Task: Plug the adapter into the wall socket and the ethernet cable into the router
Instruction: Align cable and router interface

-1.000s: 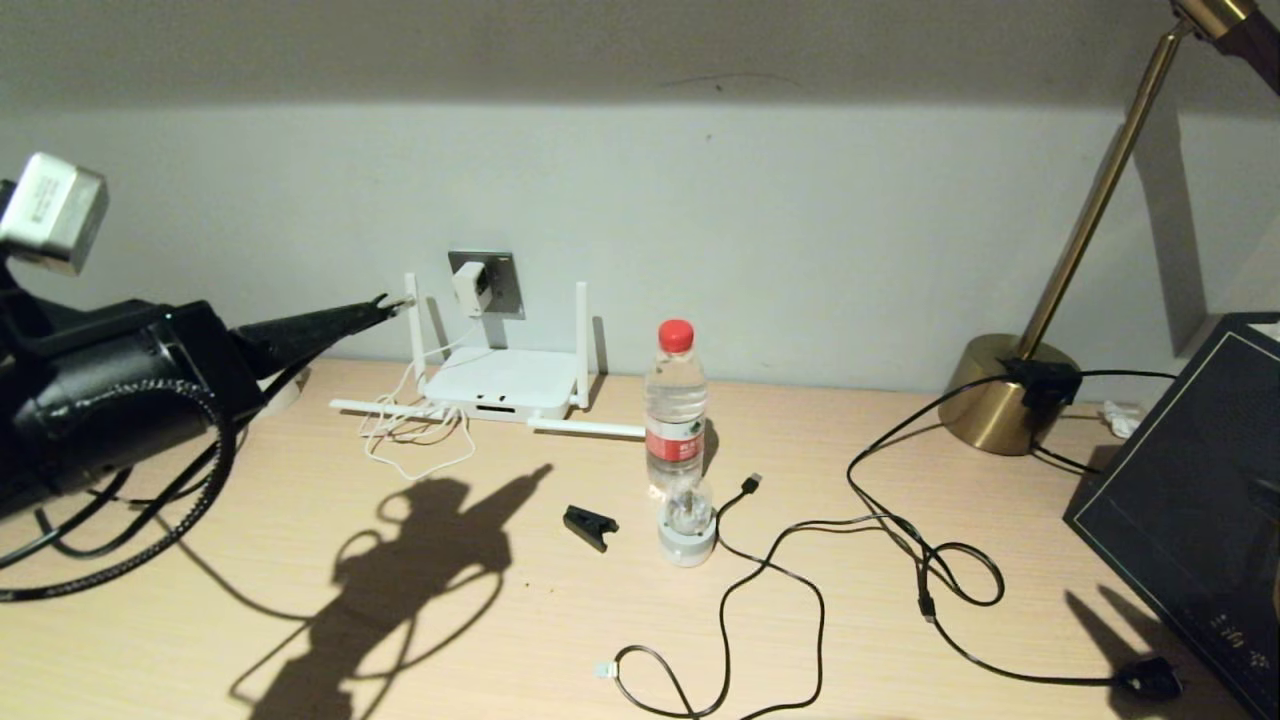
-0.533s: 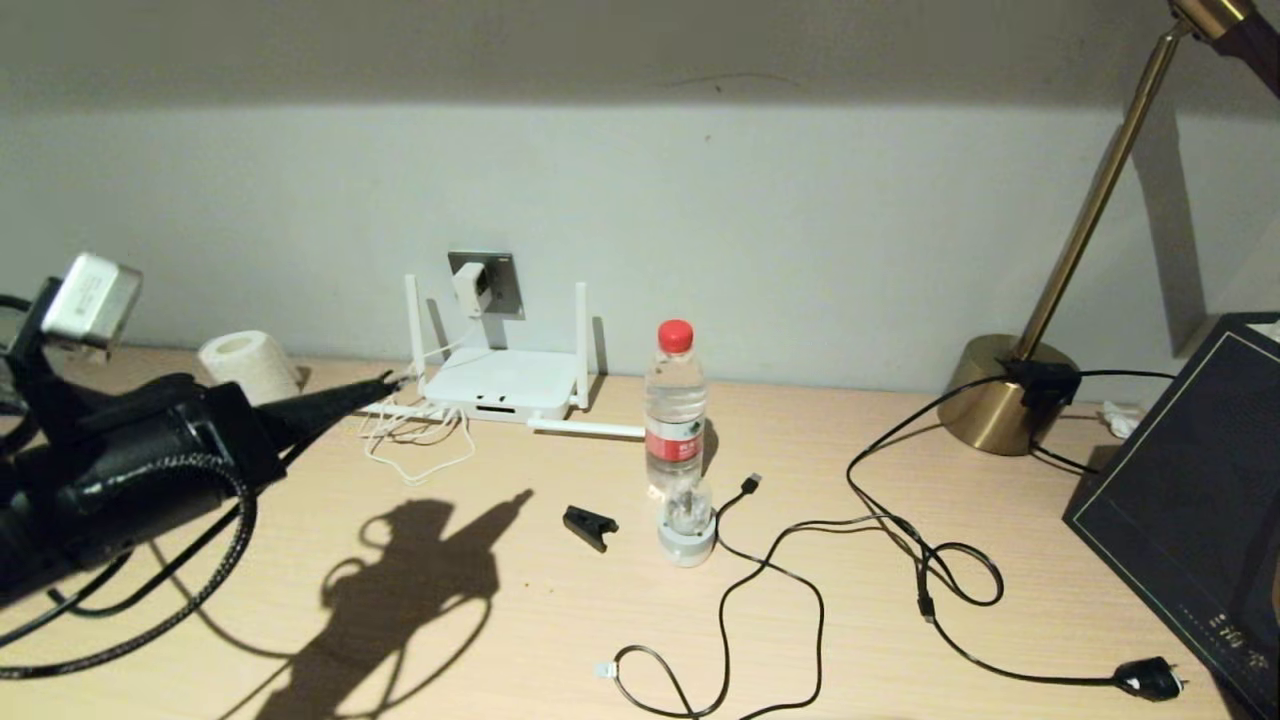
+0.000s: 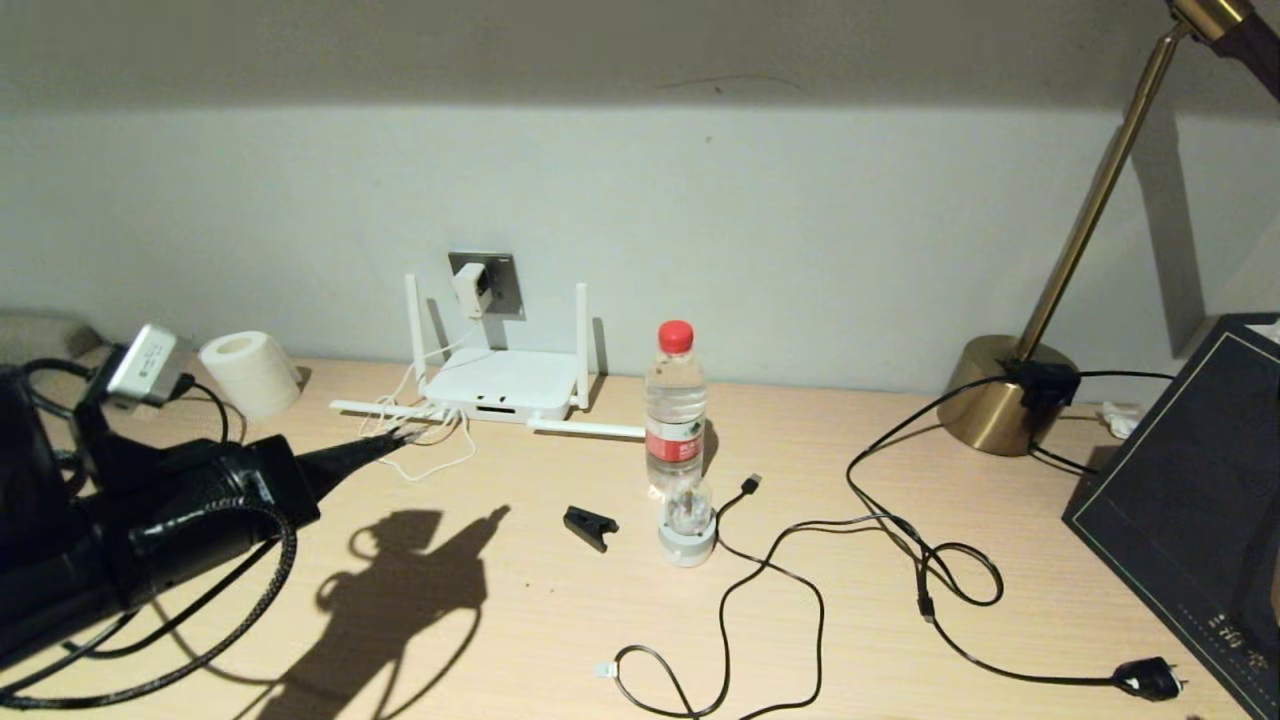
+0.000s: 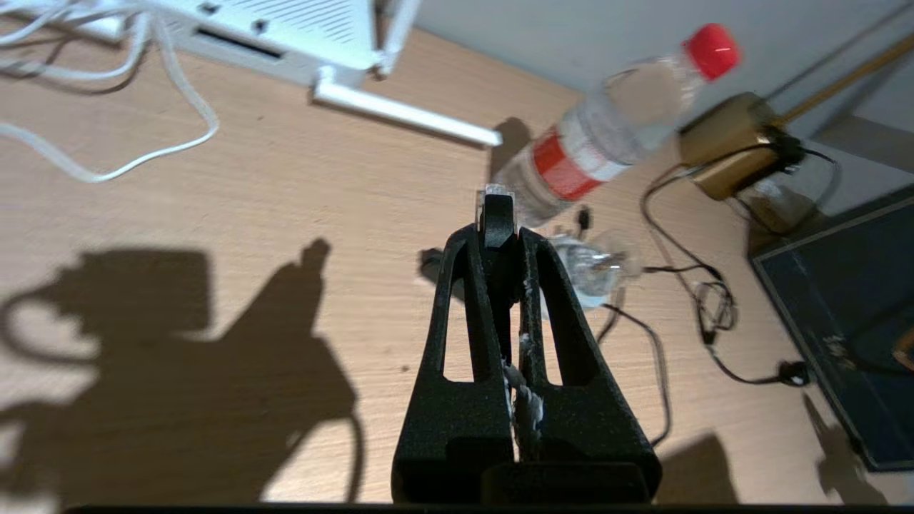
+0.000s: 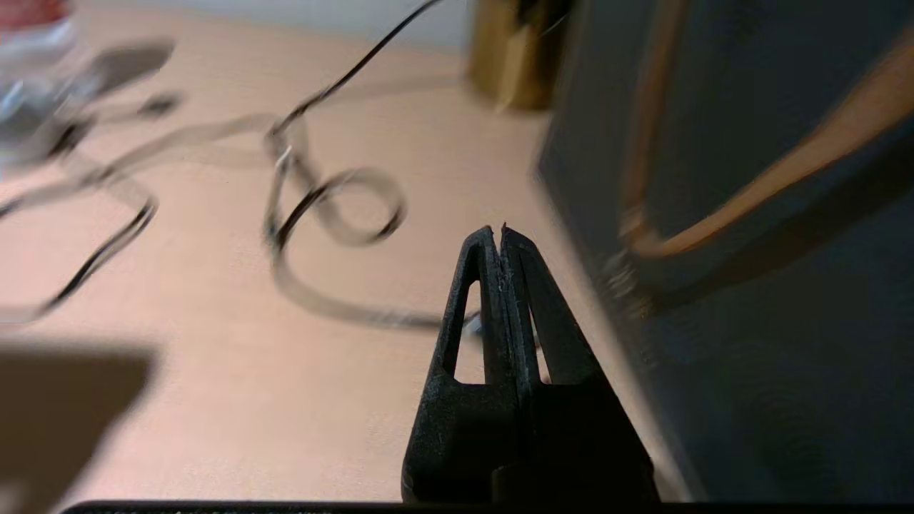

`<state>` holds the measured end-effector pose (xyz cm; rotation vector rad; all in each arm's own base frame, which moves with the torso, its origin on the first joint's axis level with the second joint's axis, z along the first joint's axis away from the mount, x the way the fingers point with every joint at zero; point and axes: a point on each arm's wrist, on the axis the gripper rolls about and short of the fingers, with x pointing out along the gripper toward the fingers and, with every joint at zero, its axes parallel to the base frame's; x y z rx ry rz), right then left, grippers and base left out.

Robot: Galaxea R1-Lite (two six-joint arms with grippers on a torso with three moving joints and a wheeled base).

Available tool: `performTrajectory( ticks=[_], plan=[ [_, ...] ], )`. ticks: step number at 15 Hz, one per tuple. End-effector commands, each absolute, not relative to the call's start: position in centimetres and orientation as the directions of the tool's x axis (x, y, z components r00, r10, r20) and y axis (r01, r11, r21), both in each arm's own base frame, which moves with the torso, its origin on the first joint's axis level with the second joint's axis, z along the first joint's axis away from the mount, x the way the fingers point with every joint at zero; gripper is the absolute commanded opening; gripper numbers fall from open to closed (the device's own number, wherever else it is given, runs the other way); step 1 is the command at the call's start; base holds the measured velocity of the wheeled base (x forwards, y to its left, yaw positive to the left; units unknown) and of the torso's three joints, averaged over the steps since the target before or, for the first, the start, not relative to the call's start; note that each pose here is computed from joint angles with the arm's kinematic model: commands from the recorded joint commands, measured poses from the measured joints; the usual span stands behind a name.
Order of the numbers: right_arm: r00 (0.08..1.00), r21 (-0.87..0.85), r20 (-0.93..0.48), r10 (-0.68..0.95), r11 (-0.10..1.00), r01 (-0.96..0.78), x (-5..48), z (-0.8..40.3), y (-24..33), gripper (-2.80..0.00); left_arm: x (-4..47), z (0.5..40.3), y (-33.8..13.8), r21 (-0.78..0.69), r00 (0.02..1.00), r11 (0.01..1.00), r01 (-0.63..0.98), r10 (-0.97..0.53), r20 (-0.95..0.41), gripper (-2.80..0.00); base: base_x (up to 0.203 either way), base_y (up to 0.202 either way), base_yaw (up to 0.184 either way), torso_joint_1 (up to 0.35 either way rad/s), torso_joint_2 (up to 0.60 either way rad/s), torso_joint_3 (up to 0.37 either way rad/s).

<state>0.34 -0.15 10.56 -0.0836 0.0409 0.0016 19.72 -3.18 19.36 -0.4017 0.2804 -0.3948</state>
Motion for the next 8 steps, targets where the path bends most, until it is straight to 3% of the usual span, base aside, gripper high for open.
performTrajectory(
  ticks=[1,2,6,8],
  plan=[
    [0.984,-0.050,-0.173,0.039,0.998,-0.048,0.1,8.2,0.0,-2.80,19.6,18.6,-3.6,-0.432,0.881,0.849,0.303,-0.423,-0.213,-2.80,0.000,0.000,0.000,0.000,0.00,0.000],
    [0.980,-0.045,-0.199,0.014,0.999,-0.024,-0.2,7.8,0.0,-2.80,19.6,18.4,-3.9,-0.427,0.884,0.855,0.294,-0.413,-0.219,-2.80,0.000,0.000,0.000,0.000,0.00,0.000],
    [0.999,-0.076,0.042,0.032,0.997,-0.028,-2.0,7.4,0.1,-2.80,19.3,17.8,-5.3,-0.407,0.859,0.852,0.328,-0.449,-0.248,-2.80,0.000,0.000,0.000,0.000,0.00,0.000],
    [0.998,-0.080,0.044,0.041,0.996,-0.038,-2.0,7.4,0.1,-2.80,19.3,17.0,-5.4,-0.379,0.851,0.863,0.334,-0.449,-0.271,-2.80,0.000,0.000,0.000,0.000,0.00,0.000]
  ],
)
